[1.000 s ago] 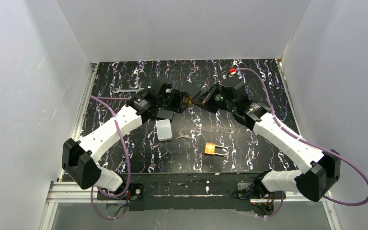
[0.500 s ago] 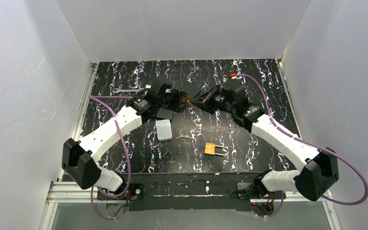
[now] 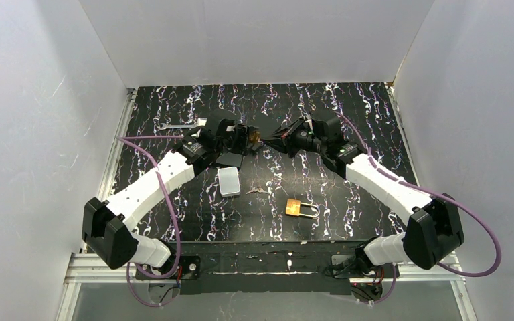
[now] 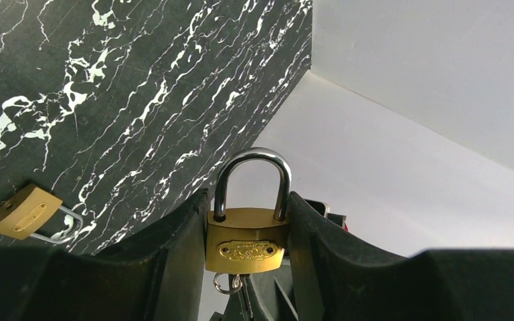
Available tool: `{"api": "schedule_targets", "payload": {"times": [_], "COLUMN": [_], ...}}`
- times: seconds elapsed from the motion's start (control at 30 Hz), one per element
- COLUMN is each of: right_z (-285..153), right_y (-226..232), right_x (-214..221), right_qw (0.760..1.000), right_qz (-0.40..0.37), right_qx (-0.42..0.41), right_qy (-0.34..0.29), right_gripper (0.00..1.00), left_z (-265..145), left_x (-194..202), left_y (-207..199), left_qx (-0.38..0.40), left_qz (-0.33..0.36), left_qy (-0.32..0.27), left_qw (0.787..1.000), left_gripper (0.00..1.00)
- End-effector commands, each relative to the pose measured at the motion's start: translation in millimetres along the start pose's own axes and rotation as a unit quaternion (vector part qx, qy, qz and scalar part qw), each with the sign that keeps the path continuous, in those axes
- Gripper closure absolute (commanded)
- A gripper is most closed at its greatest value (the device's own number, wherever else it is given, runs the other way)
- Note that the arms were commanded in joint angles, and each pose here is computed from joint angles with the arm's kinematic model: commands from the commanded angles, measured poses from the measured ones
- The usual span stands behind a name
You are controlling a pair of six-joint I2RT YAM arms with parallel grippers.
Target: Unlock with the key
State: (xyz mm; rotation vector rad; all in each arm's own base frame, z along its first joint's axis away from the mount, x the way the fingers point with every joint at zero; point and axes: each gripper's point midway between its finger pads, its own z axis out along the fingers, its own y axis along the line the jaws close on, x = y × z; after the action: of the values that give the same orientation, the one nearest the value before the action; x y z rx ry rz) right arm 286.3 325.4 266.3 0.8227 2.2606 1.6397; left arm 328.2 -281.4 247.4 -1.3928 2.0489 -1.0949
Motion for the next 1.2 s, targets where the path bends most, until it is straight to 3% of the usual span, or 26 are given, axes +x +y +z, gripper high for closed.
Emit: {"api": "schedule_targets", "payload": {"times": [0.0,0.13,0.23,0.33,0.63,0.97,1.17], "right_z": [1,-19,-35,-47,-70,-57,-49], "right_y": [8,-3,-10,6,44,64,69], "right_x": [8,-11,-13,-2,15,19,14], "right_qw": [0.999,0.982,0.950,0.928,0.898,0.887,0.883], "right_qz": [-0.039,-0.186,-0.301,-0.368,-0.432,-0.450,-0.457], "right_qx": [-0.005,0.043,0.076,0.032,-0.077,-0.106,-0.105], "right_qy": [0.027,0.016,0.027,0.043,0.017,0.007,-0.021], "right_gripper": [0.99,0.61,0.46,0.36,0.33,0.35,0.43], "left_z": [-54,-56,-58,-58,-57,-57,-54], "left_x": [47,37,32,33,40,50,54], "left_y": [-57,-51,-47,-44,-52,-56,-57], "left_qx": [0.100,0.075,0.063,0.060,0.063,0.063,0.064], "left_qz": [-0.010,-0.014,-0.013,-0.015,-0.017,-0.020,-0.029], "left_qy": [0.111,0.096,0.090,0.093,0.107,0.133,0.145], "left_qw": [0.989,0.992,0.994,0.994,0.992,0.989,0.987], "left_gripper": [1.00,1.00,1.00,1.00,1.00,1.00,1.00]}}
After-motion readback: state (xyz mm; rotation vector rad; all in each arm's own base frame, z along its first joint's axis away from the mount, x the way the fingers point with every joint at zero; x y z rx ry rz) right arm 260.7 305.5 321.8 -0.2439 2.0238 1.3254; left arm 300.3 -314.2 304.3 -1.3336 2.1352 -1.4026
